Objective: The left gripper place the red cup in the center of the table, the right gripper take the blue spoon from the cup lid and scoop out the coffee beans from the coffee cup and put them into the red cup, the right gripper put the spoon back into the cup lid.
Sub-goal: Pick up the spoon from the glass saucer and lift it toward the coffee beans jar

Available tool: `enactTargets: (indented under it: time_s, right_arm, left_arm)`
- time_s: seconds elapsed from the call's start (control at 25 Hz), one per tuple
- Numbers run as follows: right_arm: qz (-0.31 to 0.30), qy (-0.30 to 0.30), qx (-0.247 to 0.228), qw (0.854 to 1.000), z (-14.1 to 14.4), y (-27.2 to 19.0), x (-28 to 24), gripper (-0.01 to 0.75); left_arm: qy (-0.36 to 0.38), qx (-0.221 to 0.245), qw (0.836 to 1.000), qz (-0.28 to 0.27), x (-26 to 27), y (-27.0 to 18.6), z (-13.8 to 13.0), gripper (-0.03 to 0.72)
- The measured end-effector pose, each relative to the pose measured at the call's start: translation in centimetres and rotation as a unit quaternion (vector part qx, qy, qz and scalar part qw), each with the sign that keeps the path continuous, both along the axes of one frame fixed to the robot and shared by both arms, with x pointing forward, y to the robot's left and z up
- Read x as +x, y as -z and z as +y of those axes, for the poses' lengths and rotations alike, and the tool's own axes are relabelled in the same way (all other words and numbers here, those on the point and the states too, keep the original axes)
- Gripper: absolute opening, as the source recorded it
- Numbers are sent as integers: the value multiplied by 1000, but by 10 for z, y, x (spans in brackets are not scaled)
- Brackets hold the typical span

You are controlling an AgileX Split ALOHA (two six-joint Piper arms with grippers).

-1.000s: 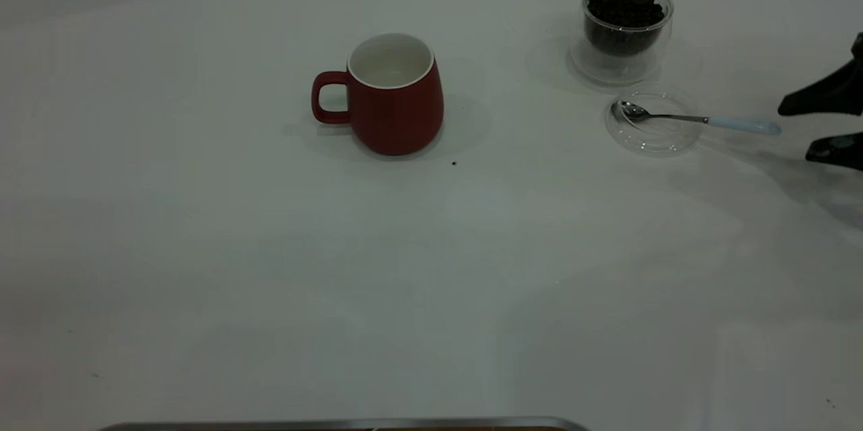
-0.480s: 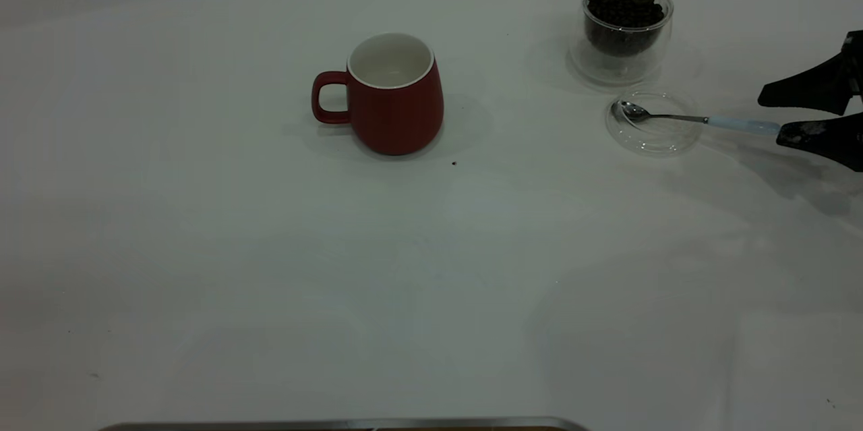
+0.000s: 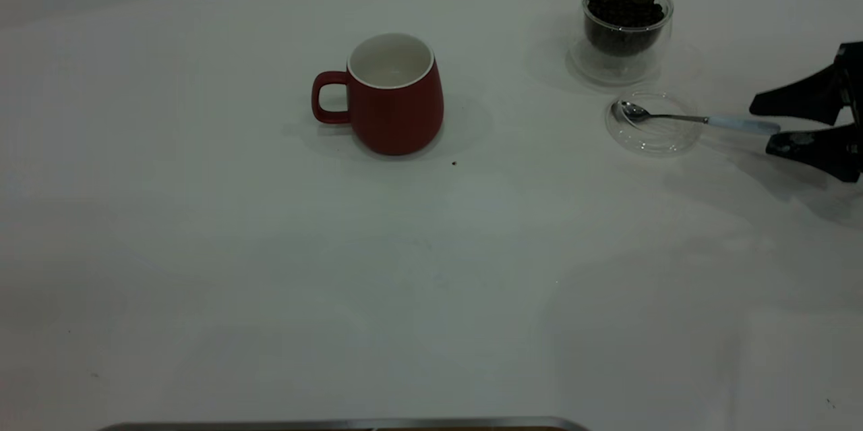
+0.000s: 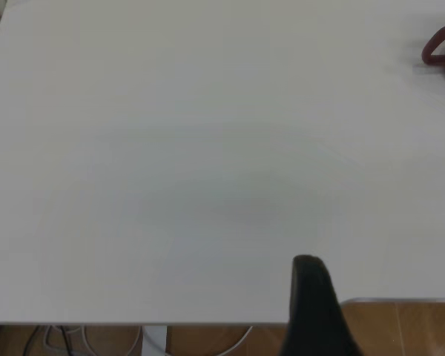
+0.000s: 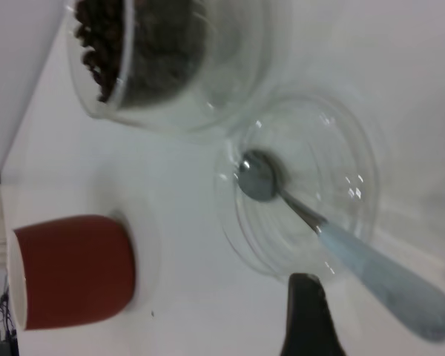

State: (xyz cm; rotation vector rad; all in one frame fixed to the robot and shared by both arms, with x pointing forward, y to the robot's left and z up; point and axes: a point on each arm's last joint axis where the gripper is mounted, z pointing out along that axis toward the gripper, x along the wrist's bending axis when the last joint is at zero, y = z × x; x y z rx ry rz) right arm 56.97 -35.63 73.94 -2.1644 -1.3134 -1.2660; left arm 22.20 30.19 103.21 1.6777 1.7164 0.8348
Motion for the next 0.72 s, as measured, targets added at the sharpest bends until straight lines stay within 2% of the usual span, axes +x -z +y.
enactTargets:
  time_s: [0.28, 0.72]
  right_arm:
    - [-3, -22, 6, 1000, 16, 4, 10, 536]
    - [3, -21, 9, 1000, 17, 7, 9, 530]
  left_arm:
    - [0, 0, 1000, 0, 0, 0, 0, 534]
    - [0, 0, 1000, 0, 0, 0, 0, 534]
